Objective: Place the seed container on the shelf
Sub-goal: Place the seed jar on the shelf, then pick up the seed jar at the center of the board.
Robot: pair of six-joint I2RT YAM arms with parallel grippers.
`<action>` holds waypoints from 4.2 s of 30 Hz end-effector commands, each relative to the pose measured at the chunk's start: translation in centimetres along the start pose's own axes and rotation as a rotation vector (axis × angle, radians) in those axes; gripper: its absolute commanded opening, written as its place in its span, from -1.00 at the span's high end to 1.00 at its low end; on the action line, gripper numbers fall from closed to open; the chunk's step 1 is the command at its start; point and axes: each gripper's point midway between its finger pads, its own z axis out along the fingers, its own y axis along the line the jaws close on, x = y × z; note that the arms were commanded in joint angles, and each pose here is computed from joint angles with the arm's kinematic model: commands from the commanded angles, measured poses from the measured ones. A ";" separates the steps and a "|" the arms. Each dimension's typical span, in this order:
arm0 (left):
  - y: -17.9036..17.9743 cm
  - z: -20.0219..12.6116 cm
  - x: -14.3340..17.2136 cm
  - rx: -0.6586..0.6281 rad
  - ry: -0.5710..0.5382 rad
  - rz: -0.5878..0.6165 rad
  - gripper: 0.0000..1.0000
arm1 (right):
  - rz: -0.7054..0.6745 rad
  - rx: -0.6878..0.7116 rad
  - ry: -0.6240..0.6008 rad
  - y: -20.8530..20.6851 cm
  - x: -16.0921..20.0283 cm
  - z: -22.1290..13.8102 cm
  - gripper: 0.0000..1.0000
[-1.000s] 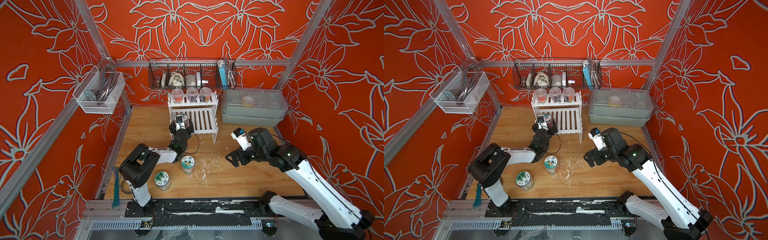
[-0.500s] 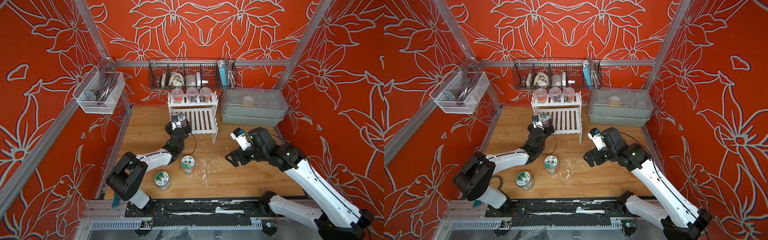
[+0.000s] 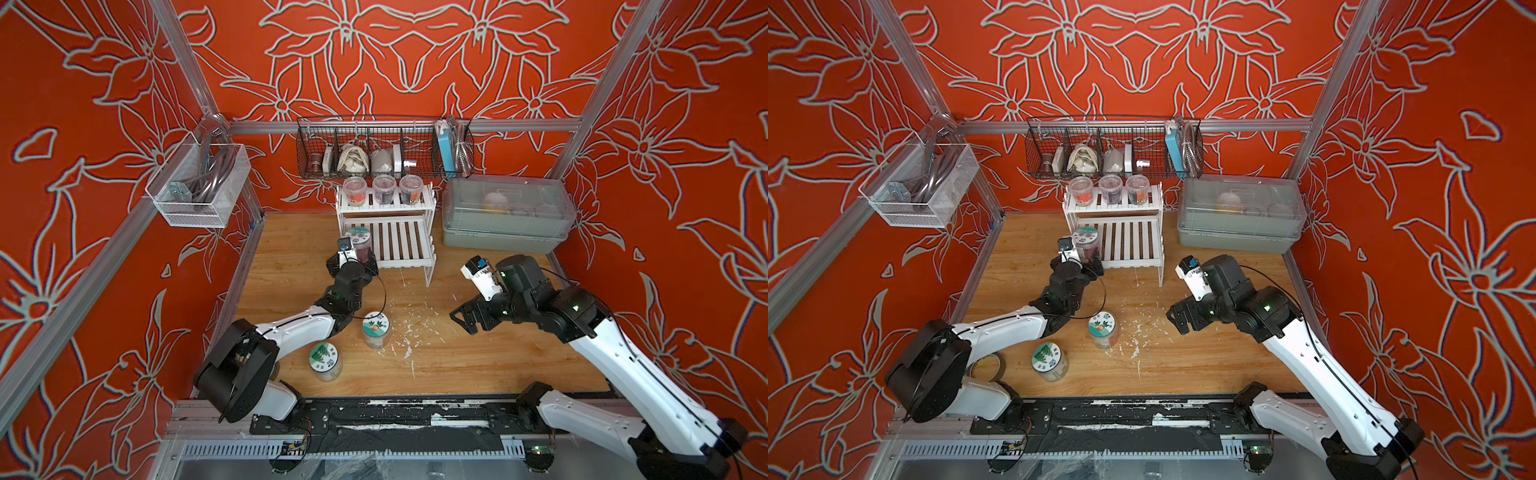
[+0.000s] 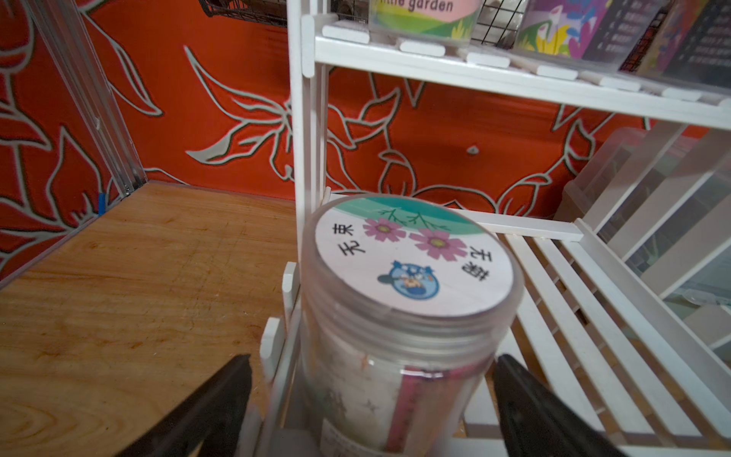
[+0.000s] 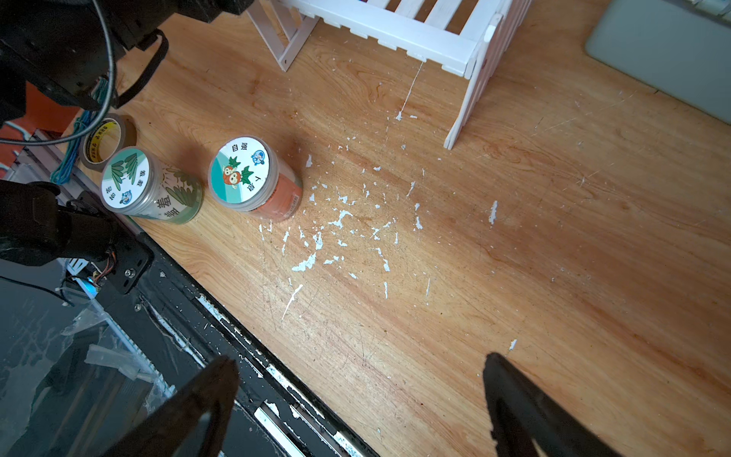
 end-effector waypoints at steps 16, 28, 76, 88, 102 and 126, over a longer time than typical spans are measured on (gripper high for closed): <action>-0.9 0.8 0.5 0.040 0.017 0.007 -0.42 | 0.001 -0.007 0.033 -0.2 0.9 0.7 -0.99; -1.3 3.3 0.2 0.054 0.020 0.003 -0.40 | 0.005 -0.010 0.039 -0.2 1.1 0.9 -0.99; 2.3 -17.4 1.7 0.389 0.562 -0.091 -0.98 | 0.034 -0.114 0.022 4.7 1.2 8.9 -0.99; 4.1 -18.9 3.5 0.319 0.645 -0.106 -0.98 | -0.078 -0.136 0.048 9.2 0.6 13.0 -0.99; -0.1 -17.8 7.7 0.426 0.843 -0.101 -0.98 | -0.140 -0.149 0.089 10.1 2.4 15.4 -0.99; -3.5 -15.9 13.8 0.285 1.000 0.332 -0.98 | -0.179 -0.117 -0.008 6.9 3.7 10.7 -0.99</action>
